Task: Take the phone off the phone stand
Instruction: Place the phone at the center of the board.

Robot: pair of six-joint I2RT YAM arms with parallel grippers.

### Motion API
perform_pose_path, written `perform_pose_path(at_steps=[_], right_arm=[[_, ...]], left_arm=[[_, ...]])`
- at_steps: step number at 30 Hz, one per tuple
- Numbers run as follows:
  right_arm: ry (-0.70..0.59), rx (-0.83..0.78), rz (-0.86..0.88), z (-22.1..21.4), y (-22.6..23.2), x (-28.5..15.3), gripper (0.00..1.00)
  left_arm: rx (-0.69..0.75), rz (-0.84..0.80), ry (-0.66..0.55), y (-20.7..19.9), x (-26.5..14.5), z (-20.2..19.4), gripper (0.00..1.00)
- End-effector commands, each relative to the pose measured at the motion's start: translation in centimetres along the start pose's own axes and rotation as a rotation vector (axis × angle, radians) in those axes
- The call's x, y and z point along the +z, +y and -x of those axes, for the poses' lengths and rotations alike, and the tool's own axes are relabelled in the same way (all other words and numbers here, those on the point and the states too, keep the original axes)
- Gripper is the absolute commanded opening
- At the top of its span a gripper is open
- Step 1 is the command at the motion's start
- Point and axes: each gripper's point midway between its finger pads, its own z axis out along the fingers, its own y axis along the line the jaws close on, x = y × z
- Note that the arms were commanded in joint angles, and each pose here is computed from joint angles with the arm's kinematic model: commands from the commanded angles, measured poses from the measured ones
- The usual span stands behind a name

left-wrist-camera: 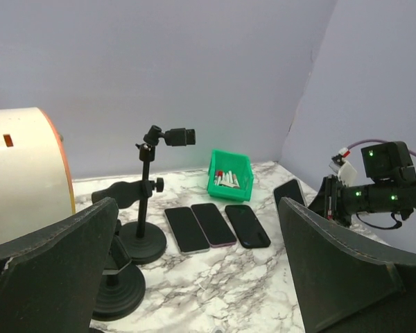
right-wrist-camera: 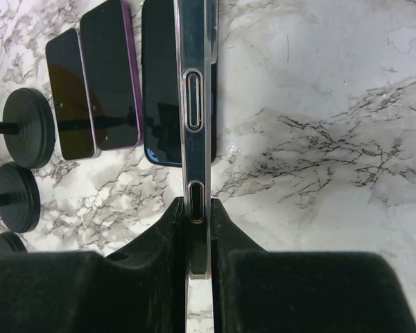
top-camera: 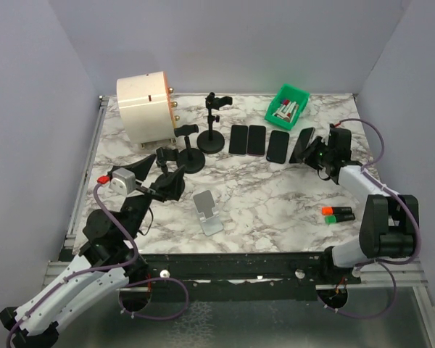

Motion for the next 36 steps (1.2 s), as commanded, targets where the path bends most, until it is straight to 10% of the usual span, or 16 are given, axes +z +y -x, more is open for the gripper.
perform_pose_path(at_steps=[1,36], right_arm=[[-0.02,-0.022,0.147,1.8,1.4,0.7,0.0],[0.334,0.217,0.196,-2.8,-2.3,6.7,0.0]], left_arm=[[-0.004,-0.031,0.053,-0.7,0.4,-0.7,0.99],[-0.039,-0.027,0.077,-0.5,0.8,-1.7,0.99]])
